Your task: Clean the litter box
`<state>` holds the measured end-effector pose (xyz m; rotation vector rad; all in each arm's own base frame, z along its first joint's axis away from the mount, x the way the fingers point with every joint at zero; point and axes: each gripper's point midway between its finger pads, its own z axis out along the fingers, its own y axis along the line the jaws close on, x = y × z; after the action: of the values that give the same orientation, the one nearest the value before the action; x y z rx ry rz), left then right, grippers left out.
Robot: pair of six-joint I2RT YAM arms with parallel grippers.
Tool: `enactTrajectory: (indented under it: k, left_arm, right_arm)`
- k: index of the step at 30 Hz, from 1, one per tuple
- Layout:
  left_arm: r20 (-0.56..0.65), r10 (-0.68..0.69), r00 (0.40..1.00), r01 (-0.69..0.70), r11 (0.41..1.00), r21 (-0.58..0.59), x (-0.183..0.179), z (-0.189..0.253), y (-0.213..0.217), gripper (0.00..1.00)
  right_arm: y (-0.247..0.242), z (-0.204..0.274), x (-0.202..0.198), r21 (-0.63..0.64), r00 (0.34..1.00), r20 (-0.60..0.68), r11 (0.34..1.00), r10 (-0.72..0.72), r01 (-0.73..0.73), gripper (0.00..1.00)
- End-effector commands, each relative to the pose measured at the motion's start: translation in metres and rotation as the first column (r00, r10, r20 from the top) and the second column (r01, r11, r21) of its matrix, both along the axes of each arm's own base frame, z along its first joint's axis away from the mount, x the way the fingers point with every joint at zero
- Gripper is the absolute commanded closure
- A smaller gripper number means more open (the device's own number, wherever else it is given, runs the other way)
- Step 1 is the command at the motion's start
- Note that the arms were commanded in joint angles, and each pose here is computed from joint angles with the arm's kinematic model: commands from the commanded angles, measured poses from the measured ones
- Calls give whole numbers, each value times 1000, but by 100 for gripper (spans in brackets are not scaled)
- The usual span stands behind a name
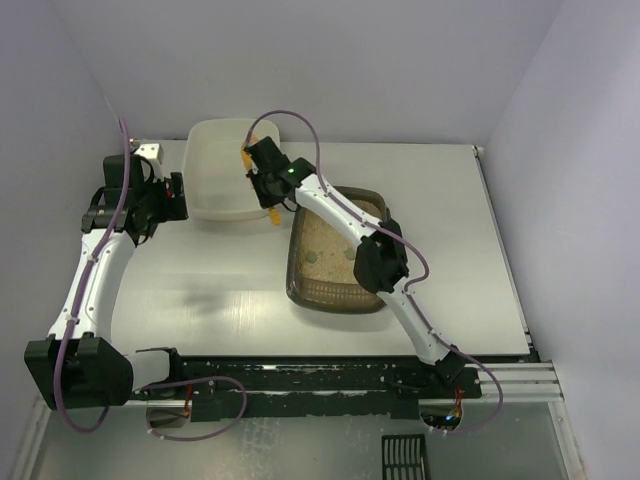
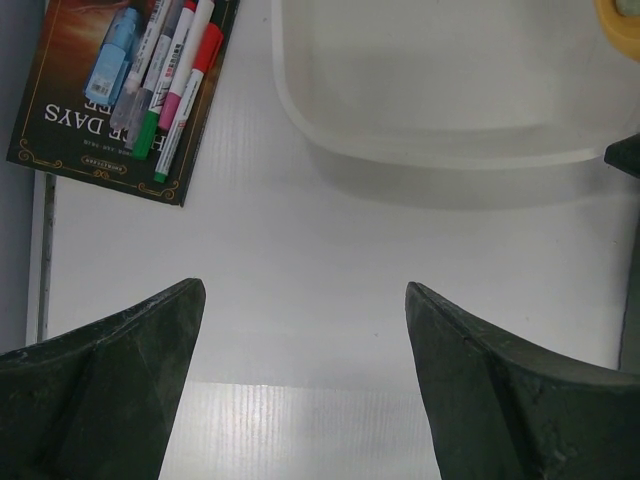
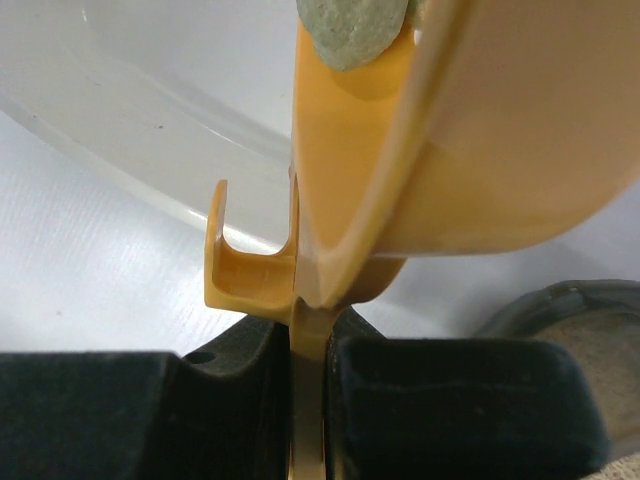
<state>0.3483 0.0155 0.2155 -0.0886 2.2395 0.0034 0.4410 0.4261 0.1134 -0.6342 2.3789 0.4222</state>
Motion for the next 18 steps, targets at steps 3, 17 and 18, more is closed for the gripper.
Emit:
enactTrajectory:
  k: [3,17,18]
  left_arm:
    - [55,-9,998,10,1000,-22,1,11,-1,8]
    - [47,-16,999,18,999,-39,0,8,0,8]
    - [47,-17,999,19,999,-39,0,8,0,8]
  right_arm:
    - [-13,49,13,-106,977,212,993,-35,59,100]
    - [-33,48,16,-259,947,316,955,-58,144,100]
    - [-32,50,16,-251,946,318,957,-60,145,100]
